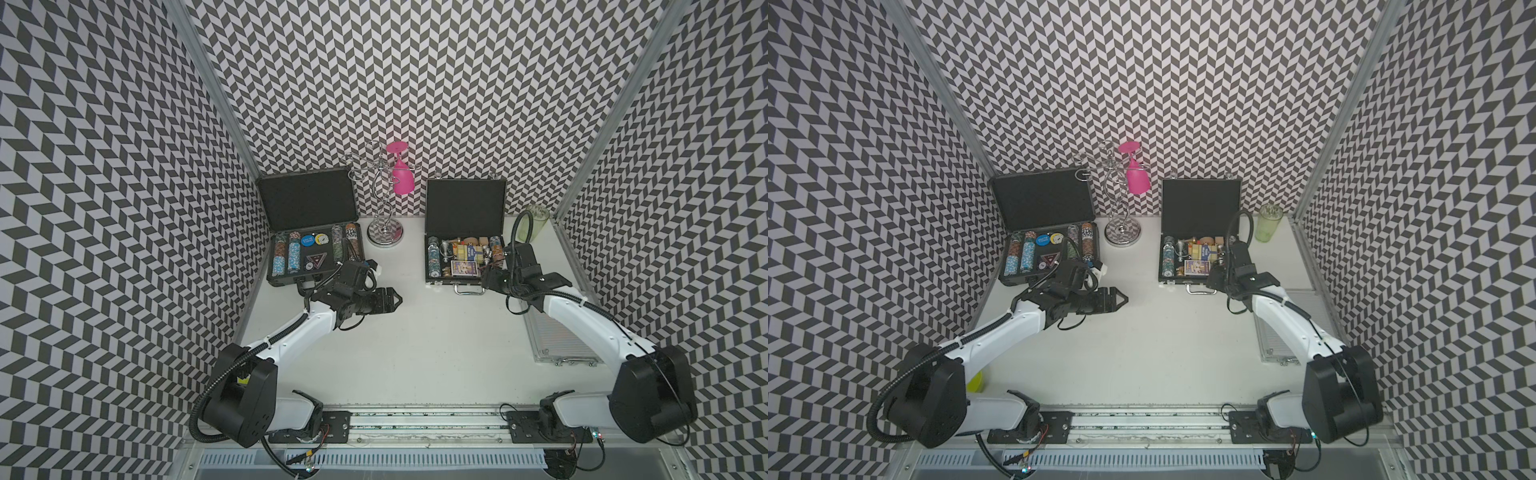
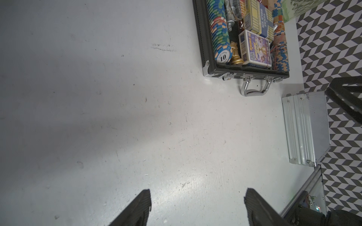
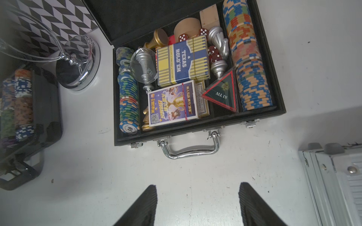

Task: Close the poker set cases
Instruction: Move the poker set case to the center of the board.

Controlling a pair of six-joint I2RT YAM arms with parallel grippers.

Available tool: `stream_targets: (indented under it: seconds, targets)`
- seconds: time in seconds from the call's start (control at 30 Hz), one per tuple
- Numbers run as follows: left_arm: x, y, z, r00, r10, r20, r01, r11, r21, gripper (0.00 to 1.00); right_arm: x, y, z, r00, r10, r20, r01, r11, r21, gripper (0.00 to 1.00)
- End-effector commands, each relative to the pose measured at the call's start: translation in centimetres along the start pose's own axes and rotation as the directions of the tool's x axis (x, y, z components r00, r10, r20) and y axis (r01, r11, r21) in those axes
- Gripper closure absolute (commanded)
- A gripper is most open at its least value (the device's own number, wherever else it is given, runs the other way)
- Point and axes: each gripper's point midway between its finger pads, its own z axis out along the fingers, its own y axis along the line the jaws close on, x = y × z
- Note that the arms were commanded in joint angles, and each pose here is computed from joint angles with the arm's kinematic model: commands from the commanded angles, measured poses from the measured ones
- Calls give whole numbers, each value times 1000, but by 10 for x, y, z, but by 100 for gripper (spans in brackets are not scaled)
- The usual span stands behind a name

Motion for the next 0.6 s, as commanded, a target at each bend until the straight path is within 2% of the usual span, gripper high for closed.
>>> stream_targets:
  seconds: [0.0, 0.17, 0.3, 0.37, 0.43, 0.57]
  targets:
    - [-13, 1, -3, 1000, 11, 28, -10, 1000, -26, 21, -29, -7, 10, 997, -19, 72, 13, 996, 84, 32]
    - [-18, 1, -3, 999, 15, 32, -13, 999, -37, 21, -43, -35, 18, 998, 28, 58, -39, 980, 195, 36]
    - [-19, 1, -1, 999, 10, 34, -9, 999, -34, 21, -38, -82, 2, 979, 191, 66, -202, 940, 276, 24]
    - [-21, -5, 0, 999, 0, 37, 0, 1000, -8, 21, -33, -107, -10, 948, 306, 91, -319, 907, 273, 21]
    - [-26, -13, 0, 999, -2, 48, 1, 1000, 24, 21, -31, -134, -26, 904, 400, 154, -428, 846, 316, 16]
    - [-36, -23, 2, 997, 8, 72, -12, 998, 58, 21, -15, -179, -49, 766, 617, 183, -638, 693, 335, 13]
